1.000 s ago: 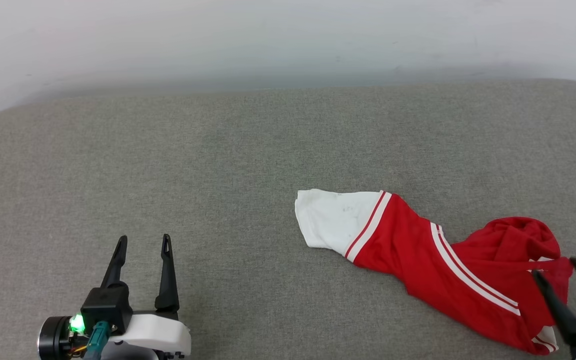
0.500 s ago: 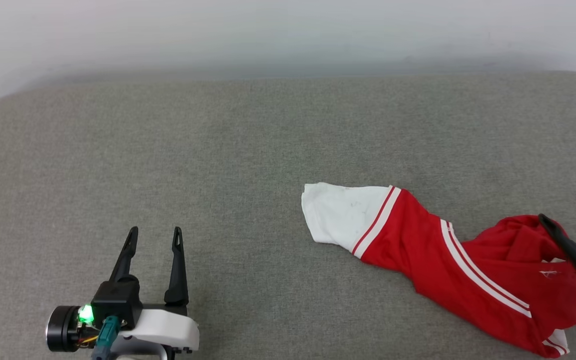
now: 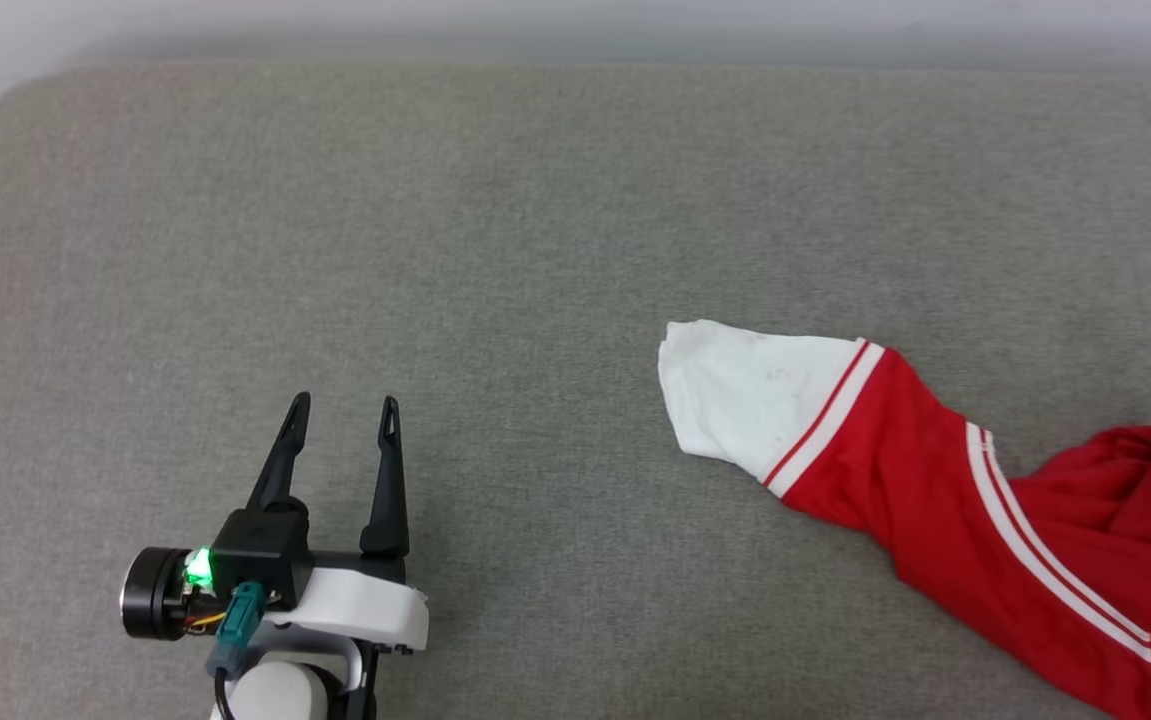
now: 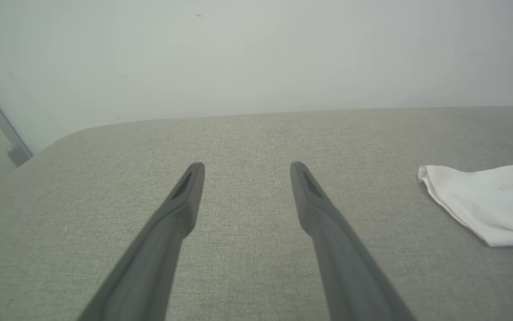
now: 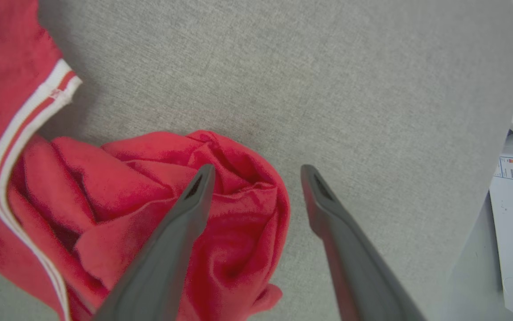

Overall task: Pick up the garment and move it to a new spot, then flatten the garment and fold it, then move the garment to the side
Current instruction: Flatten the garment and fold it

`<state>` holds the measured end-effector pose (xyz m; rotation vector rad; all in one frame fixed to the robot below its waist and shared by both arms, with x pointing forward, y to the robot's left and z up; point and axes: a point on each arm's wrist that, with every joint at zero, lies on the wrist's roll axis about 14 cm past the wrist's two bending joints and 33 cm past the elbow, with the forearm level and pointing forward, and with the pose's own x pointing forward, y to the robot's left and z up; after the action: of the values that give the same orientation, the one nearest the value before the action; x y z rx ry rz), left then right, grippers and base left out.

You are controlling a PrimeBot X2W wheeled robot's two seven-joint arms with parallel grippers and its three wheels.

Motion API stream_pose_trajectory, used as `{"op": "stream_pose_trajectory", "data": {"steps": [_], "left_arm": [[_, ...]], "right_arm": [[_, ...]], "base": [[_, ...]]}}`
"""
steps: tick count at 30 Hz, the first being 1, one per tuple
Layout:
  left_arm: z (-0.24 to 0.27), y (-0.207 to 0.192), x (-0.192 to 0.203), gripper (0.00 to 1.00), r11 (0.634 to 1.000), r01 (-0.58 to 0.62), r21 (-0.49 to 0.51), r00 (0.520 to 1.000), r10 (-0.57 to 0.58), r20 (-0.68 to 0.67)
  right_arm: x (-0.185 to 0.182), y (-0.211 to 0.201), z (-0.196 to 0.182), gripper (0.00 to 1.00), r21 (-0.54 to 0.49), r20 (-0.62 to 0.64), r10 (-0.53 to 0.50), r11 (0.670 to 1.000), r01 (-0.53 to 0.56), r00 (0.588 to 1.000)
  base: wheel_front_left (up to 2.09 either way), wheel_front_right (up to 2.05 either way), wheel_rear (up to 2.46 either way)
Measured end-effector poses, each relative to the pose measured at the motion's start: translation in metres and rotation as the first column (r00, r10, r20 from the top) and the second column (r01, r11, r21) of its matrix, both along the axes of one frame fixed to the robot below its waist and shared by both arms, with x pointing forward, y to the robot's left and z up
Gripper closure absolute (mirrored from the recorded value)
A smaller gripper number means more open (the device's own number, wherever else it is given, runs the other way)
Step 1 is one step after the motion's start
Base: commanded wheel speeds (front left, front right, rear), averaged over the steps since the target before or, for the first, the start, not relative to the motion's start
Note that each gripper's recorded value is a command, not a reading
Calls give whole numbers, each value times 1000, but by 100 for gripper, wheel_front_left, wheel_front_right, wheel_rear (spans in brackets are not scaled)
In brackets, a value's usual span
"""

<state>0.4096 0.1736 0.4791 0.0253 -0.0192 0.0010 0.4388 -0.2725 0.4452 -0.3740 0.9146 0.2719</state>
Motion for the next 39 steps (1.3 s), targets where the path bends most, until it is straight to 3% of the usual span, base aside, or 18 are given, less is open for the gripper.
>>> {"op": "stream_pose_trajectory", "data": {"steps": [7,12,13,14,18,21,29,39], "left_arm": [[-10,13,4,0,999,-33,8,999,34,-27],[-11,18,3,0,999,-52,12,998,52,-33],[-11,18,2,0,998,-54,12,998,54,-32],[-10,18,2,0,998,-54,12,998,54,-30],[-6,16,2,0,999,-48,8,999,48,-18],[1,12,1,0,999,-39,4,999,39,1],[13,7,-12,0,1000,-26,0,999,26,30],[16,1,-16,0,1000,-12,-6,999,13,39]], "right_arm": [[-14,13,-74,0,-61,-257,30,997,-48,966],[-17,13,-84,0,-39,-299,15,999,-28,954],[-16,13,-83,55,-32,-284,18,999,-29,959],[-15,15,-81,100,-20,-265,23,999,-30,964],[-5,27,-66,100,55,-150,49,998,-41,988],[13,38,-36,100,108,15,77,991,-78,997],[19,43,55,100,180,363,91,970,-165,927],[-25,-2,75,100,214,448,-58,976,-44,892]], "base": [[0,0,0],[0,0,0],[0,0,0],[0,0,0],[0,0,0],[0,0,0],[0,0,0],[0,0,0]]}}
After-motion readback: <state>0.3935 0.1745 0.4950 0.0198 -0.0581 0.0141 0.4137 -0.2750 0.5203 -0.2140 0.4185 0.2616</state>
